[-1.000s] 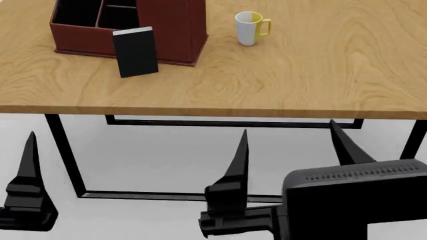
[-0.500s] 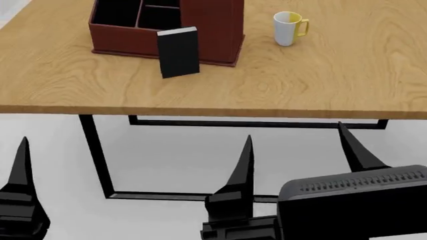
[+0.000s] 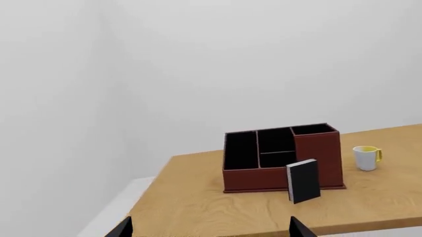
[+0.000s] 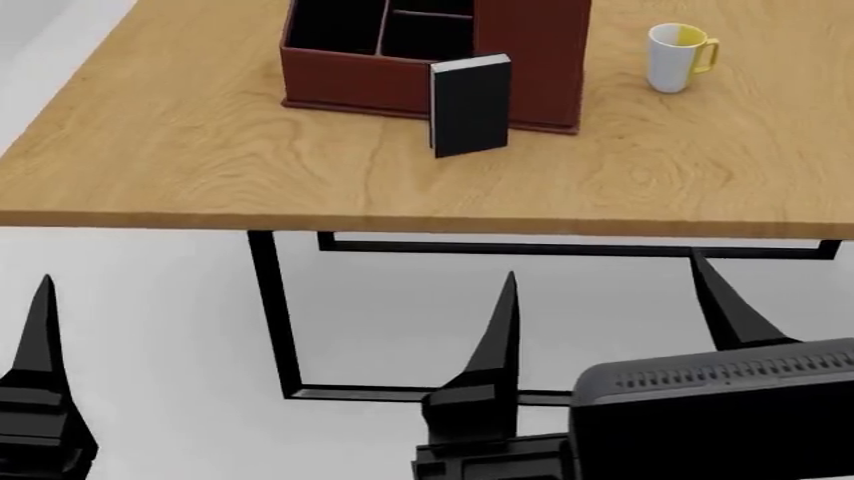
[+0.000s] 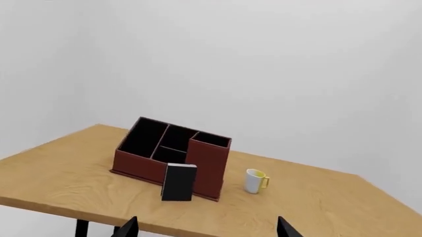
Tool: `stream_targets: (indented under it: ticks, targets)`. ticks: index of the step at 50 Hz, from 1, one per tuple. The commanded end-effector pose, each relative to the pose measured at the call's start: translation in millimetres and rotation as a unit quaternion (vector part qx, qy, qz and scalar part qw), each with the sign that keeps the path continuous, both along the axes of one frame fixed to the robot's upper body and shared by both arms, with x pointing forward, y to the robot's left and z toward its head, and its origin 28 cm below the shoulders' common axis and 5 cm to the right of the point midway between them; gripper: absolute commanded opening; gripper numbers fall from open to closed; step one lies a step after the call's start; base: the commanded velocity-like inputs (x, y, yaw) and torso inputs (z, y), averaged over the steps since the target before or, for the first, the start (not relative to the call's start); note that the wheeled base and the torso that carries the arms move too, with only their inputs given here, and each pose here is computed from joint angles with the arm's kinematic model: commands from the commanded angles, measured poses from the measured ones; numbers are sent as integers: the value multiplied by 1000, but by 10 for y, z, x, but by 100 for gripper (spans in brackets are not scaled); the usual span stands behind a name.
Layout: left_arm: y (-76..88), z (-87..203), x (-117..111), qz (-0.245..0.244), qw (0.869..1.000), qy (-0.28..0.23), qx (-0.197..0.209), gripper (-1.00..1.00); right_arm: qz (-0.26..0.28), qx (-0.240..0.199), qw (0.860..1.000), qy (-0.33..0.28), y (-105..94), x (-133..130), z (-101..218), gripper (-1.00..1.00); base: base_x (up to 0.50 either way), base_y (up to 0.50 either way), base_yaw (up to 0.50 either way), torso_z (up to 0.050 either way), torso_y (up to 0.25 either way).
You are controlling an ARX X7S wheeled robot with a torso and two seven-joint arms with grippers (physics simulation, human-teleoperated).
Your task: Pick up the book and place it in the front compartment of the caddy.
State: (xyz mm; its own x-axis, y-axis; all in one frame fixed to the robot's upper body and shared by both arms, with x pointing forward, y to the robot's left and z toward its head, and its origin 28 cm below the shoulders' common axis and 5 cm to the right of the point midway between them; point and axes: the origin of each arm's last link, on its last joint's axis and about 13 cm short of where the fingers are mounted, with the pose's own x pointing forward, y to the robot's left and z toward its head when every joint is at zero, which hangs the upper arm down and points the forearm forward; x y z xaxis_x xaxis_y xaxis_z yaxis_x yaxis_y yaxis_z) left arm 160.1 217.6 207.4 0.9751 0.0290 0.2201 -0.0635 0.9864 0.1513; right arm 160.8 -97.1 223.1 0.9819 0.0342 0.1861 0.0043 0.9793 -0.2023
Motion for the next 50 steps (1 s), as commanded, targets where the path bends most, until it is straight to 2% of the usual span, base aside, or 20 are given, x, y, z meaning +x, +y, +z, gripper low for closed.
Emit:
stream_targets:
  ticks: [1,5,21,50]
  targets:
    - [-4,7,1,-1,1000,-1,0,100,-4,3,1000,0,-12,-1,-4,100,0,500,0,0,0]
    - [-8,13,1,-2,1000,-1,0,100,-4,5,1000,0,-13,4,-2,100,0,430,0,0,0]
    - [-14,41,2,-4,1000,-4,1,100,-8,30,999,-8,-18,9,46,100,17,-2,0,0,0]
    - [10,33,-30,1,1000,-7,-1,100,-9,24,1000,-8,-15,-12,37,100,499,0,0,0,1]
